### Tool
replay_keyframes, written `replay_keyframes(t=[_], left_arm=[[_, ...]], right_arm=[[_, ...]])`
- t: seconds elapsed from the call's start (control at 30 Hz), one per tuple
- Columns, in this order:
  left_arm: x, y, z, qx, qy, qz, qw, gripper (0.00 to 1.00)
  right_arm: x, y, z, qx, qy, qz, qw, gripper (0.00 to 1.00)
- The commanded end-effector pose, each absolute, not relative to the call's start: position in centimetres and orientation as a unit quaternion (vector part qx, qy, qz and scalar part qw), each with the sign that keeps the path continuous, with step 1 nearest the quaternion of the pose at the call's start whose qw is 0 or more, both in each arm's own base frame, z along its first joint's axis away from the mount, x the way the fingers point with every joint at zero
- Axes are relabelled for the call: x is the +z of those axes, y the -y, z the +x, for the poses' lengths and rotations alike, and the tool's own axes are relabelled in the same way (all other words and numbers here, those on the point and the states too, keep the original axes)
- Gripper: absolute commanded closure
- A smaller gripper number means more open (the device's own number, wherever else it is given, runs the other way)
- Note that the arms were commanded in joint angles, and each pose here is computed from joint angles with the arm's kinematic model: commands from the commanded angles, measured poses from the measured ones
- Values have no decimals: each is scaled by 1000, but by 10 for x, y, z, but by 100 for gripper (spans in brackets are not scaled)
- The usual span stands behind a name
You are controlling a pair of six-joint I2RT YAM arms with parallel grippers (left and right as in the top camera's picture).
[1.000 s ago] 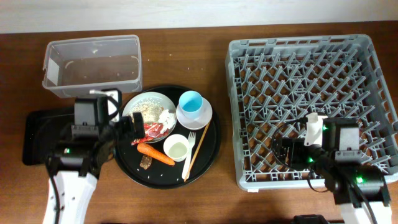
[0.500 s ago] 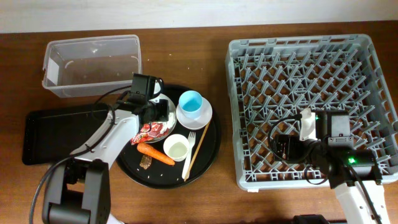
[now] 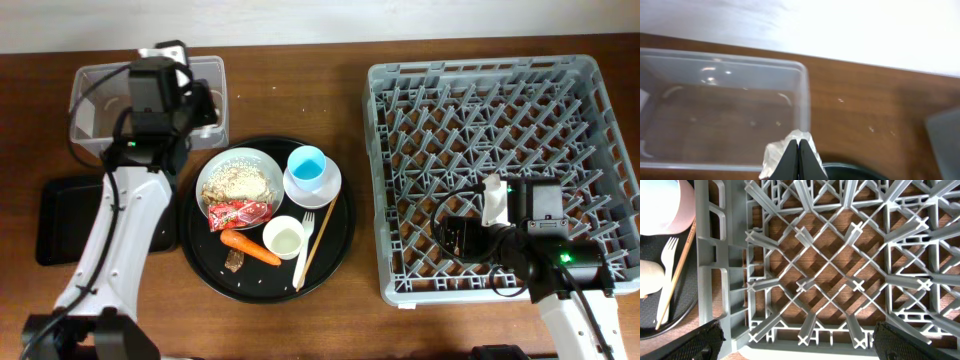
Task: Sort waste into correct bins and load items into the dishwasher rack
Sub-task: 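Reach the left gripper to the red wrapper on the plate and grasp it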
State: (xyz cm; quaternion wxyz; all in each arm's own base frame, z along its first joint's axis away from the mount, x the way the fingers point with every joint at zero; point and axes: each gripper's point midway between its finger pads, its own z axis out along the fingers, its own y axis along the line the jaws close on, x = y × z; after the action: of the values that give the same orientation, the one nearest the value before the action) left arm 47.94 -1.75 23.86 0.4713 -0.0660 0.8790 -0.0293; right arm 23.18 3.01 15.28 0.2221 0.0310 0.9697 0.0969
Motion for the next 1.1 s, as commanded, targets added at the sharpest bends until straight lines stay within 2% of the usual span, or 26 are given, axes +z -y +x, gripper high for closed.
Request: replay_keyframes(t=[0.0,0.07,0.1,0.17,0.23,0.3,0.37,0.4,0.5,0.6,0.67,0.7,0.93,0.97,1.07], left_arm=[[218,-27,503,21,-870,-107,480,94],[200,-33,518,26,-869,-113,481,86],[188,-35,526,27,-868,-114,482,68],[170,-34,533,25,-873,-113,474,61],[161,-17,525,-15,-889,-91,448,61],[151,-4,507,-45,-910,-76,406,65],[138,19,453,-100,-947,-62,300,67],[127,31,411,-127,-966,-63,218,67],[95,31,332,-113,-988,-87,51,65],[65,28,299,-101,-990,-95,-4,57],[51,24,295,-87,-992,-95,-2,55],[45,24,296,-88,-992,-95,5,48],[31,17,317,-75,-991,-91,58,47],[31,21,318,-86,-990,-90,61,48],[29,24,318,-95,-990,-89,62,67]], right_arm=[[159,-31,235,98,-968,31,230,1],[158,-31,231,97,-969,32,224,1],[156,-31,229,97,-971,33,217,1],[154,-31,225,97,-973,33,209,1],[154,-31,225,97,-972,33,209,1],[154,-31,225,97,-972,33,210,1],[154,-31,225,97,-972,33,209,1],[154,-31,225,97,-972,33,209,1],[154,-31,225,97,-972,33,209,1],[154,-31,225,97,-973,33,209,1],[154,-31,225,97,-973,33,209,1],[154,-31,225,97,-973,33,209,1],[154,-31,225,97,-973,33,209,1],[154,-31,225,97,-973,33,209,1],[154,-31,225,97,-973,33,209,1]])
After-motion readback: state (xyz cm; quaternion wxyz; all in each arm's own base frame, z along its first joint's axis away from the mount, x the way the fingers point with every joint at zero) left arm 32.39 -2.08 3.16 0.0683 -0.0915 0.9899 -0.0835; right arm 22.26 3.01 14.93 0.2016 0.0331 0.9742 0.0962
